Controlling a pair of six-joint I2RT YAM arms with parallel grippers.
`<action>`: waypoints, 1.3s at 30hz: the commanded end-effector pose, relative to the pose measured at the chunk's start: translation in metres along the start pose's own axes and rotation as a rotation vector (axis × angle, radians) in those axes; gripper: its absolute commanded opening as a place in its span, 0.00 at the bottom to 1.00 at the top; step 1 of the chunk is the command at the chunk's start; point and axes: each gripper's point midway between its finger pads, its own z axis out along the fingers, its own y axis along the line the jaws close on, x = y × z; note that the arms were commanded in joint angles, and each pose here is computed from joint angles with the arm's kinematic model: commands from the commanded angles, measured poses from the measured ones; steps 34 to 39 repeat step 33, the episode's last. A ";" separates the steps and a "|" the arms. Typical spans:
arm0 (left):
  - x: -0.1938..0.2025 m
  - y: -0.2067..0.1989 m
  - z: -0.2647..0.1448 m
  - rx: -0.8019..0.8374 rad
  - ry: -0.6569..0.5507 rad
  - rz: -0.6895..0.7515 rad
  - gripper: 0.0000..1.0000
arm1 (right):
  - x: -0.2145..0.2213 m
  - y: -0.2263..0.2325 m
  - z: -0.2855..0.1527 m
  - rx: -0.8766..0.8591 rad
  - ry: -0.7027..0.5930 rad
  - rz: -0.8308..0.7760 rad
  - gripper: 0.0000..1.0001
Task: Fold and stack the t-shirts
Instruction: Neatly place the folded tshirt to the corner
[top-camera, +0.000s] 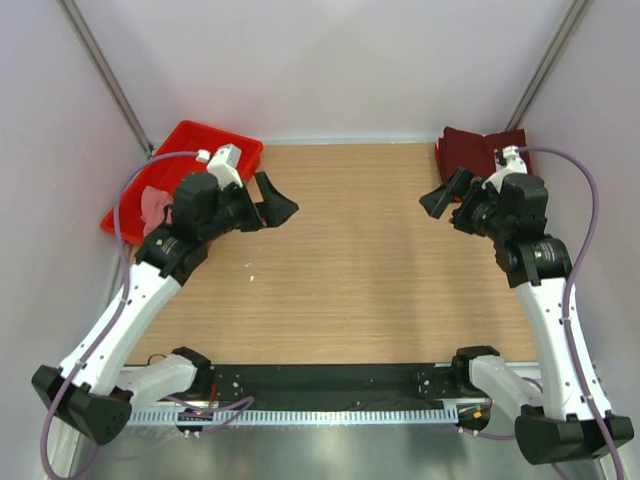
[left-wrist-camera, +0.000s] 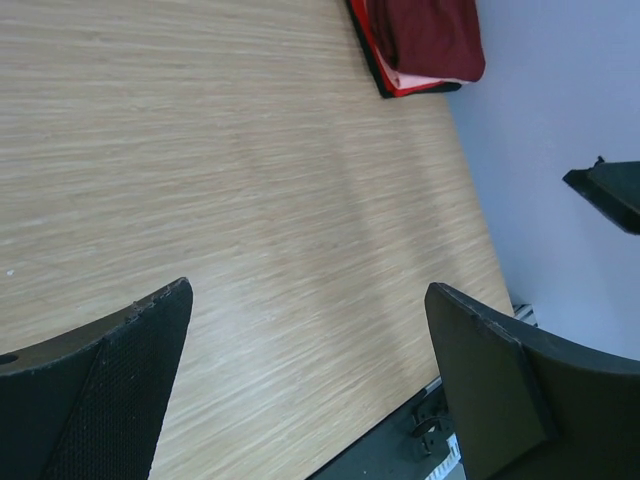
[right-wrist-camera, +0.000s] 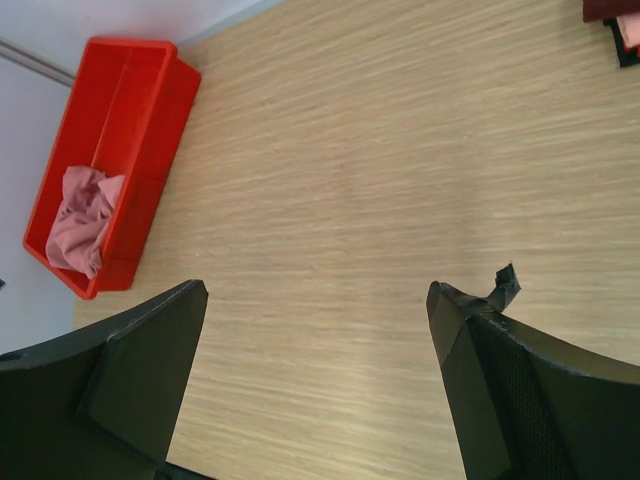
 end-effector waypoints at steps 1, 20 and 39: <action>-0.029 -0.022 -0.018 0.089 -0.143 0.049 1.00 | 0.018 -0.011 -0.017 0.037 0.039 -0.036 1.00; -0.012 -0.041 -0.027 0.187 -0.044 0.038 1.00 | 0.010 0.008 -0.036 -0.046 -0.031 -0.026 1.00; -0.013 -0.040 -0.026 0.176 -0.035 0.048 1.00 | 0.006 0.008 -0.040 -0.042 -0.045 -0.036 1.00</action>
